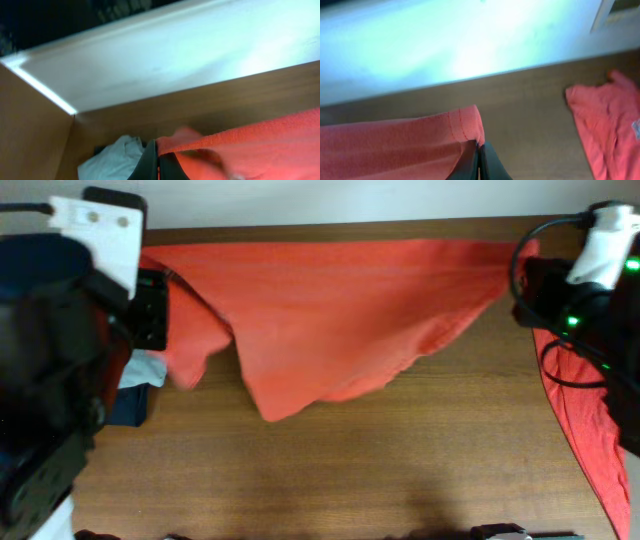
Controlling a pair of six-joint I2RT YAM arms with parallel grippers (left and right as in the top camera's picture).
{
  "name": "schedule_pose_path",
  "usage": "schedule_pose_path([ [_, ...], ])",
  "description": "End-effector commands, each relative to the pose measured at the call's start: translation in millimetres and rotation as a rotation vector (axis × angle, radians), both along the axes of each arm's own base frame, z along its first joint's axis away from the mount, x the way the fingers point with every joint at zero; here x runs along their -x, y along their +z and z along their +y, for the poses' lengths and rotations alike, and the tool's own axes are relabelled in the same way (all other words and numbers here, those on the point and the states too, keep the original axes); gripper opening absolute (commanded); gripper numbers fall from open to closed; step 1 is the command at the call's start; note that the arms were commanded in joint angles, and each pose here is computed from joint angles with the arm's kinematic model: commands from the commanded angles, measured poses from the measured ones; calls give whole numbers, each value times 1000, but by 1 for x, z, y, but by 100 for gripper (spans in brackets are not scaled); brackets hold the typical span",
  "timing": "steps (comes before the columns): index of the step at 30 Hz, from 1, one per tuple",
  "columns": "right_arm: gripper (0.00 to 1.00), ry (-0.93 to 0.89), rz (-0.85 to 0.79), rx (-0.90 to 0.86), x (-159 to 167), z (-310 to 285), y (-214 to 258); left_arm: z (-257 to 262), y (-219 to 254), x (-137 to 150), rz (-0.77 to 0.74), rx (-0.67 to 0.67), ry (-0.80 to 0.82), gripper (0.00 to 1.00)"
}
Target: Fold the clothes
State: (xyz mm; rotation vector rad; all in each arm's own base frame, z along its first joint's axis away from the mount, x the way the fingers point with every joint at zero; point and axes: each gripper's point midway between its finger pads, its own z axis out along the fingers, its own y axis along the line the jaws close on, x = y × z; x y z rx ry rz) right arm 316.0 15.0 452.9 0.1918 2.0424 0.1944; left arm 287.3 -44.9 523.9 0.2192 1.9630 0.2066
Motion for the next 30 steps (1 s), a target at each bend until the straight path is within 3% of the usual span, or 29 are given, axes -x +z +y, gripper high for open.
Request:
schedule_pose_path([
  [1, 4, -80, -106, 23, 19, -15, 42, 2, 22, 13, -74, -44, -51, 0],
  [8, 4, -189, -246, 52, 70, -36, 100, 6, 69, 52, -255, 5, -122, 1],
  [12, 4, -190, -264, 50, 80, -37, 107, -4, 72, 61, -266, 29, -193, 0],
  [16, 4, -189, -250, 51, 79, -37, 103, -14, 52, 51, -179, 17, -229, 1],
  [22, 4, -187, -157, 64, 65, -36, 82, -28, 14, 11, -30, -28, -223, 1],
  [30, 4, -229, -73, 99, 27, -44, 61, -37, 32, -15, -118, -66, -233, 1],
])
